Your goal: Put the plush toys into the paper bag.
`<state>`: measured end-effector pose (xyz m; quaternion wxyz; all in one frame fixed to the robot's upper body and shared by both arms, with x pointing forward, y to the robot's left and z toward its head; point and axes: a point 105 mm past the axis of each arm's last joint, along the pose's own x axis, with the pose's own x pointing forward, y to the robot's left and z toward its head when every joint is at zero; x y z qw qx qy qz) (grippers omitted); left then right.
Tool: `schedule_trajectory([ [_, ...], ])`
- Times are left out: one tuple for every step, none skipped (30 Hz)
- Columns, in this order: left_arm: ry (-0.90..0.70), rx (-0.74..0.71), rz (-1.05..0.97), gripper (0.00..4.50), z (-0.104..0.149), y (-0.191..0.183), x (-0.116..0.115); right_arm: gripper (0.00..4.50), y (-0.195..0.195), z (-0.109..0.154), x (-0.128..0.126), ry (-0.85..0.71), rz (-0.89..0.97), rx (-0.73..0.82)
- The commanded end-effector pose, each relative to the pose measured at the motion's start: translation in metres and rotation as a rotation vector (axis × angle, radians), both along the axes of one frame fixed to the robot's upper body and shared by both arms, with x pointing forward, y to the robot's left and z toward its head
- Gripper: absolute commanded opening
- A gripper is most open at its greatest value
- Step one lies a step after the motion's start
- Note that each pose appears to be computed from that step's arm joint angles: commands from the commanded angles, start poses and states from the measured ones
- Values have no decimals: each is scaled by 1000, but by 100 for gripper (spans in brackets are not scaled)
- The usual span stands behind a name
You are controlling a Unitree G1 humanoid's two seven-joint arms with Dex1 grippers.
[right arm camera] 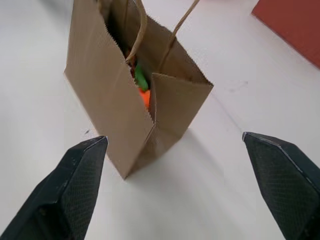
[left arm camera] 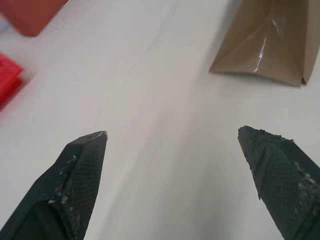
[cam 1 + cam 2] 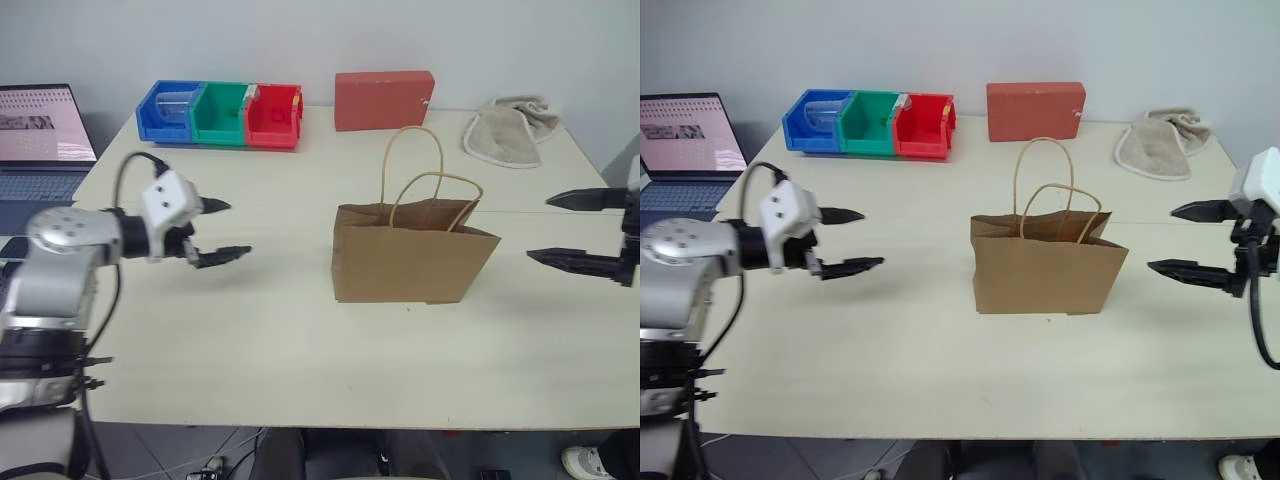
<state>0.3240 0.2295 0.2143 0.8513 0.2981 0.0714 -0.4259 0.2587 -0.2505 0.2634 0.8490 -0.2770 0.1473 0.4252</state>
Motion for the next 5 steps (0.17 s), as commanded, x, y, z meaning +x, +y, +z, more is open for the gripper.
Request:
schedule_trajectory([
  [-10,-42,-12,446,25,3,-19,450,0,13,-5,-21,54,-23],
  [-3,-47,1,446,26,6,-21,450,0,14,-4,-26,58,-24],
  [10,-56,5,446,25,8,-24,450,-1,14,-3,-31,60,-22],
  [21,-64,7,446,25,8,-26,450,-1,14,-2,-35,61,-21],
  [28,-73,13,446,24,9,-27,450,-1,13,-1,-37,60,-19],
])
